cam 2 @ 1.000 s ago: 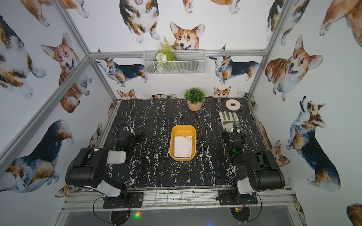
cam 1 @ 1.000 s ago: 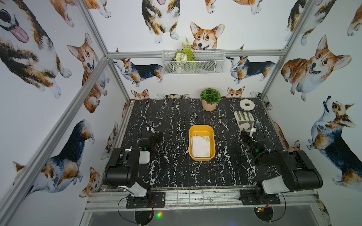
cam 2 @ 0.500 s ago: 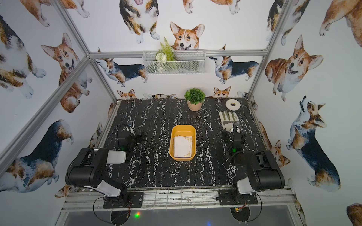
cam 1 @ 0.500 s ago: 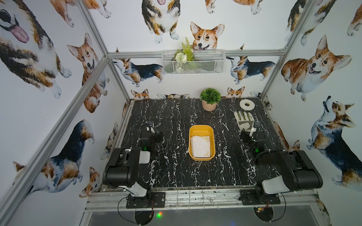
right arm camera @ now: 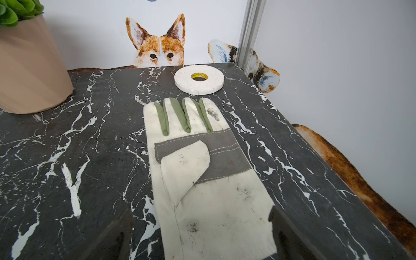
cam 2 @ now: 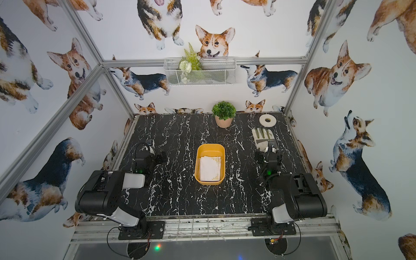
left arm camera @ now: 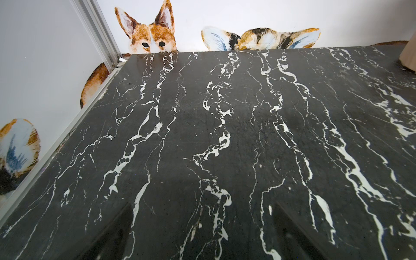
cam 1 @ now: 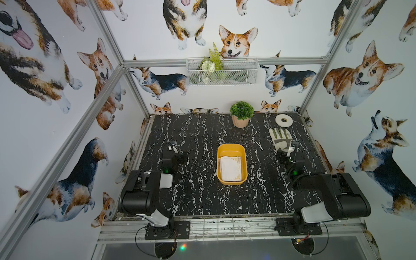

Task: Take out the stationery paper from the storage box
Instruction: Pick up the storage box at the center of the board.

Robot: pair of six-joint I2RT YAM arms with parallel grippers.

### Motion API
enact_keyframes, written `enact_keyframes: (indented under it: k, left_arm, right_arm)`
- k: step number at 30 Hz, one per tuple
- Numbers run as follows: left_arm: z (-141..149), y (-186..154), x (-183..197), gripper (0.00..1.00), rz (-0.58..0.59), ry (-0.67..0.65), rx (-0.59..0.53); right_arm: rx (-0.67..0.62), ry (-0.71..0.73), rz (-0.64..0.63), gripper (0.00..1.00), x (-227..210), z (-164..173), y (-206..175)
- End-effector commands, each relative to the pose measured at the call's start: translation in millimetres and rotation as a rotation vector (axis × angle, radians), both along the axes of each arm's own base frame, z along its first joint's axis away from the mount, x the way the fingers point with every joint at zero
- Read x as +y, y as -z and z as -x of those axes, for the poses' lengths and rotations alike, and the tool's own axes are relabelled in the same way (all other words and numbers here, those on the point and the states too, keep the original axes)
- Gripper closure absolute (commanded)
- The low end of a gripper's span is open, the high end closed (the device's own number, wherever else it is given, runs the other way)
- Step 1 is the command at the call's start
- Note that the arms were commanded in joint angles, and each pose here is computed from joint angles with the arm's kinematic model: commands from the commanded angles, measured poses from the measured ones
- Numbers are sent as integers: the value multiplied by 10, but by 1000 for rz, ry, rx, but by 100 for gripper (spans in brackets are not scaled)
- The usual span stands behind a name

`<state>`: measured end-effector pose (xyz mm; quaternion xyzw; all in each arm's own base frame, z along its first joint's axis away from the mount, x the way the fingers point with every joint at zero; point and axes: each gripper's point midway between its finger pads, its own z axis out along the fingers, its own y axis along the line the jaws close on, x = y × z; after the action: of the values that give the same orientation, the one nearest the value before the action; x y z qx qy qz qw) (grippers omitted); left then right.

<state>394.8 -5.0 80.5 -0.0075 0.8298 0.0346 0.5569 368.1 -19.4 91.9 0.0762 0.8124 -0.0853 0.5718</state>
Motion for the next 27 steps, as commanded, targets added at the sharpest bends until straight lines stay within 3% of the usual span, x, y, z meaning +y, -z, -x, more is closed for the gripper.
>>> enact_keyframes:
  k: [1, 18, 22, 27]
  left_arm:
    - [-35, -90, -1, 0, -7, 4, -36]
    - [-20, -109, 15, 0, -8, -8, -43]
    - [-9, -369, 184, 0, -30, -119, -11]
    - [102, -1197, 560, 0, 63, -409, 0]
  right_arm:
    - [-12, 10, -4, 0, -8, -16, -31]
    - [-18, 8, -2, 0, -8, -5, -40]
    - [-14, -17, -3, 0, 32, -6, -151]
    - [142, -60, -51, 0, 143, -60, -254]
